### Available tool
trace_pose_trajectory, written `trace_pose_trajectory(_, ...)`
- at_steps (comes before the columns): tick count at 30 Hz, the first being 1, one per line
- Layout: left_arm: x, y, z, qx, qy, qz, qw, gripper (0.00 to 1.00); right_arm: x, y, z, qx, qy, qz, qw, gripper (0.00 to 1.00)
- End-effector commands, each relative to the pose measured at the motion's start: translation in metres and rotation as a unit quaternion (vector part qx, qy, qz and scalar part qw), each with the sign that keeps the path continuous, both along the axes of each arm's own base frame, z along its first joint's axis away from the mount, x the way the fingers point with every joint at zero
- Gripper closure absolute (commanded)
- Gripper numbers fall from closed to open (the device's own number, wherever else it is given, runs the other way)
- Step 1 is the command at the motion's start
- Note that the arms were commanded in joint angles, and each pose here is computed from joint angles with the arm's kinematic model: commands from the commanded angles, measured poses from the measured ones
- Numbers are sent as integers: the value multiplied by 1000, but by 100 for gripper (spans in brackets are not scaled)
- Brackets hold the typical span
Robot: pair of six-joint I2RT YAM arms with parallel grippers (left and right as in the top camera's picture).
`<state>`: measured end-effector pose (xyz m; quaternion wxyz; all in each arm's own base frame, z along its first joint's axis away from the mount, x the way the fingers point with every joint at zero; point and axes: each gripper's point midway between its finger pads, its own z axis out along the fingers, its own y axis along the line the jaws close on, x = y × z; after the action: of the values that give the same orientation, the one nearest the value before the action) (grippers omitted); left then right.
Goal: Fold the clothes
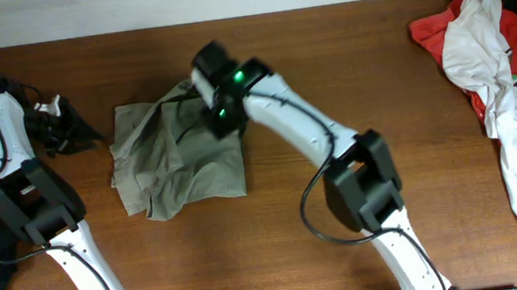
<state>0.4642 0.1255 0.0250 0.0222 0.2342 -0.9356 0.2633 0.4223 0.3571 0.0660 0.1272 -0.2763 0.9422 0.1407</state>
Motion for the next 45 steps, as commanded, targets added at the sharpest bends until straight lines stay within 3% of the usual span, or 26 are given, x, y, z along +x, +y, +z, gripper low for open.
trace_pose_trajectory(1, 12, 17, 30, 26, -41, 7, 999, 70, -43, 58, 8, 41, 6, 67, 997, 92)
trace_pose_trajectory(4, 14, 27, 46, 35, -58, 16, 998, 65, -77, 113, 20, 91, -15, 125, 988, 86)
trace_pose_trajectory(6, 9, 26, 46, 30, -48, 18, 998, 65, -83, 138, 30, 119, -41, 143, 982, 71)
trace_pose_trajectory(9, 4, 24, 46, 25, -38, 17, 999, 66, -56, 151, 46, 149, -102, 130, 975, 4)
trace_pose_trajectory(10, 3, 23, 47, 23, -35, 17, 999, 67, -40, 147, 44, 150, -118, 116, 975, 1)
trace_pose_trajectory(13, 5, 21, 56, 19, -46, 19, 999, 67, -10, 121, 24, 135, -107, 85, 981, 1)
trace_pose_trajectory(14, 5, 21, 59, 20, -50, 19, 998, 67, 2, 111, 23, 135, -110, 73, 982, 5)
trace_pose_trajectory(15, 6, 21, 64, 22, -54, 18, 998, 67, 8, 107, 25, 140, -110, 68, 982, 21)
trace_pose_trajectory(16, 6, 21, 69, 25, -59, 19, 998, 67, 11, 105, 26, 150, -105, 69, 981, 30)
trace_pose_trajectory(17, 6, 21, 72, 26, -62, 18, 998, 67, 11, 105, 27, 152, -103, 69, 981, 22)
trace_pose_trajectory(19, 6, 21, 74, 28, -64, 18, 997, 67, 19, 98, 32, 154, -102, 41, 982, 20)
trace_pose_trajectory(20, 6, 21, 74, 28, -64, 18, 997, 66, 33, 84, 40, 158, -101, 8, 982, 1)
trace_pose_trajectory(23, 6, 22, 74, 30, -64, 18, 997, 66, 86, -13, 50, 121, -78, -158, 977, 1)
trace_pose_trajectory(24, 6, 22, 74, 30, -64, 18, 997, 66, 92, -37, 45, 113, -62, -177, 976, 1)
trace_pose_trajectory(27, 6, 22, 74, 30, -64, 18, 997, 66, 83, -83, 5, 72, 17, -192, 979, 1)
trace_pose_trajectory(33, 6, 22, 74, 29, -63, 18, 997, 66, 29, -43, -50, 40, 97, -153, 983, 0)
trace_pose_trajectory(35, 6, 22, 74, 29, -63, 18, 997, 66, 14, -44, -71, 30, 126, -159, 979, 0)
trace_pose_trajectory(36, 6, 22, 74, 29, -63, 18, 997, 66, 13, -44, -72, 36, 132, -158, 978, 5)
trace_pose_trajectory(38, 6, 22, 74, 29, -63, 18, 997, 66, 8, -31, -71, 63, 142, -143, 977, 29)
trace_pose_trajectory(40, 6, 22, 74, 29, -63, 18, 997, 66, -7, -8, -77, 78, 148, -116, 979, 37)
trace_pose_trajectory(41, 6, 22, 74, 29, -63, 18, 997, 66, -12, -3, -79, 78, 149, -109, 980, 60)
trace_pose_trajectory(42, 6, 22, 74, 29, -63, 18, 997, 66, -15, 3, -79, 79, 146, -103, 981, 74)
trace_pose_trajectory(43, 6, 22, 74, 29, -63, 18, 997, 66, -16, 7, -78, 82, 143, -99, 981, 96)
trace_pose_trajectory(45, 6, 22, 74, 29, -63, 18, 997, 66, -7, -7, -81, 68, 137, -121, 981, 96)
